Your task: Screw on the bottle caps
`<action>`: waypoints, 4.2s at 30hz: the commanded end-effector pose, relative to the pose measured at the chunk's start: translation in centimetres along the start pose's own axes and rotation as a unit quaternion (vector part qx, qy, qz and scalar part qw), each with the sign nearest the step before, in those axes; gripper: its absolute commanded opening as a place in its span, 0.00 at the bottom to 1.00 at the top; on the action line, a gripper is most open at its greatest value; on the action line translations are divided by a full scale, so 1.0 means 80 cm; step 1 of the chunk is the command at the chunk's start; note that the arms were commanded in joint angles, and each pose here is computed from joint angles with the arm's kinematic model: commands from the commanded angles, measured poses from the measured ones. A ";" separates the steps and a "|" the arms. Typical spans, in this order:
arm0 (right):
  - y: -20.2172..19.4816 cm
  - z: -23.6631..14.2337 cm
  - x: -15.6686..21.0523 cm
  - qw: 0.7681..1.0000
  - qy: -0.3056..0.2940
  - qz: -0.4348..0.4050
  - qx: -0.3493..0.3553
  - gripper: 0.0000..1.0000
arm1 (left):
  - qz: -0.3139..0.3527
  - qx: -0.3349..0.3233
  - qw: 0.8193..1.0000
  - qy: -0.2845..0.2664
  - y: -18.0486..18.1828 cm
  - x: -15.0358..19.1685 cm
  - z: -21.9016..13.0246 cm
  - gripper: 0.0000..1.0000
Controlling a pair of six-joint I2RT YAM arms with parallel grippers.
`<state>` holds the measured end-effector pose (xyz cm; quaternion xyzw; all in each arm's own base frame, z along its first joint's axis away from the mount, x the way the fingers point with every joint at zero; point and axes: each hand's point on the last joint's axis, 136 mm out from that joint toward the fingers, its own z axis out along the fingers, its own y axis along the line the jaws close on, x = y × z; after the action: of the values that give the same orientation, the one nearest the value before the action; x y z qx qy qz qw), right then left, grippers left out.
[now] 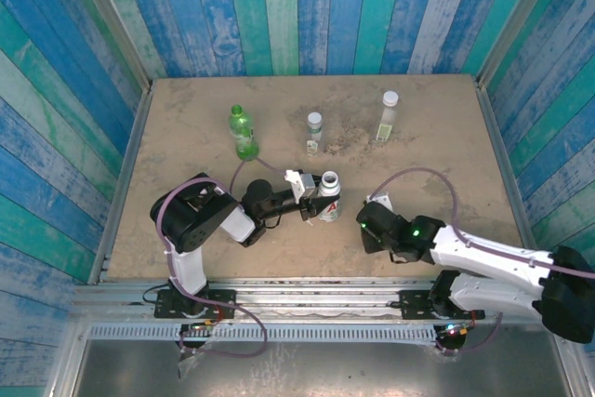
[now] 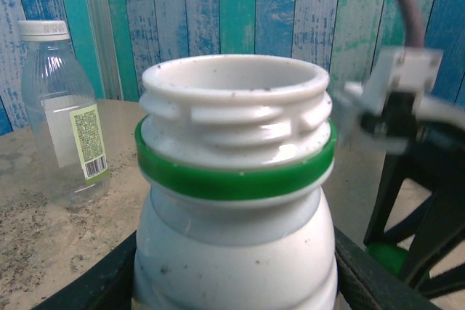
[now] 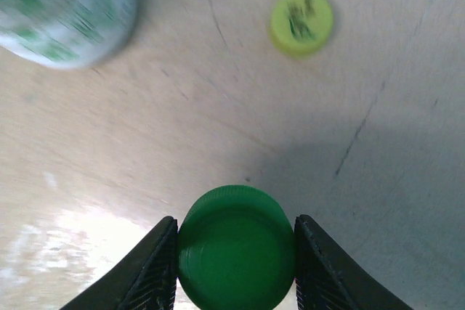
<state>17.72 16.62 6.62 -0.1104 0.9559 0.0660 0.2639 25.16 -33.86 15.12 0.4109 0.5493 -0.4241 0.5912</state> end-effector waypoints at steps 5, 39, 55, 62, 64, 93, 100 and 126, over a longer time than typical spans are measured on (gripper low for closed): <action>0.026 -0.065 -0.079 0.996 -0.068 -0.054 -0.022 0.40 | -0.009 0.005 0.999 0.037 -0.006 0.020 -0.006 0.53; 0.107 -0.085 -0.186 0.981 -0.041 -0.172 -0.080 0.42 | -0.007 0.021 0.998 0.057 -0.011 0.028 -0.004 0.53; 0.106 -0.073 -0.157 0.961 0.069 -0.254 -0.083 0.42 | -0.009 0.020 0.998 0.058 -0.011 0.029 -0.004 0.52; 0.106 -0.075 -0.160 0.960 0.072 -0.258 -0.080 0.43 | -0.008 0.019 0.998 0.061 -0.011 0.031 -0.005 0.52; 0.105 -0.082 -0.169 0.963 0.055 -0.252 -0.078 0.47 | -0.007 0.019 0.998 0.061 -0.011 0.031 -0.005 0.52; 0.098 -0.073 -0.156 0.968 0.024 -0.105 -0.227 0.24 | -0.009 0.016 0.998 0.062 -0.009 0.031 -0.004 0.52; 0.111 -0.100 -0.122 0.954 0.022 -0.099 -0.284 0.12 | -0.014 0.020 0.998 0.059 -0.010 0.031 -0.004 0.52; 0.106 -0.094 -0.186 0.952 -0.009 -0.096 -0.292 0.25 | -0.007 0.021 0.998 0.063 -0.011 0.032 -0.003 0.53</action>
<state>26.32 25.94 21.67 -0.2560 0.8826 0.2959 0.2606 24.67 -34.16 15.05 0.4345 0.5435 -0.4214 0.5816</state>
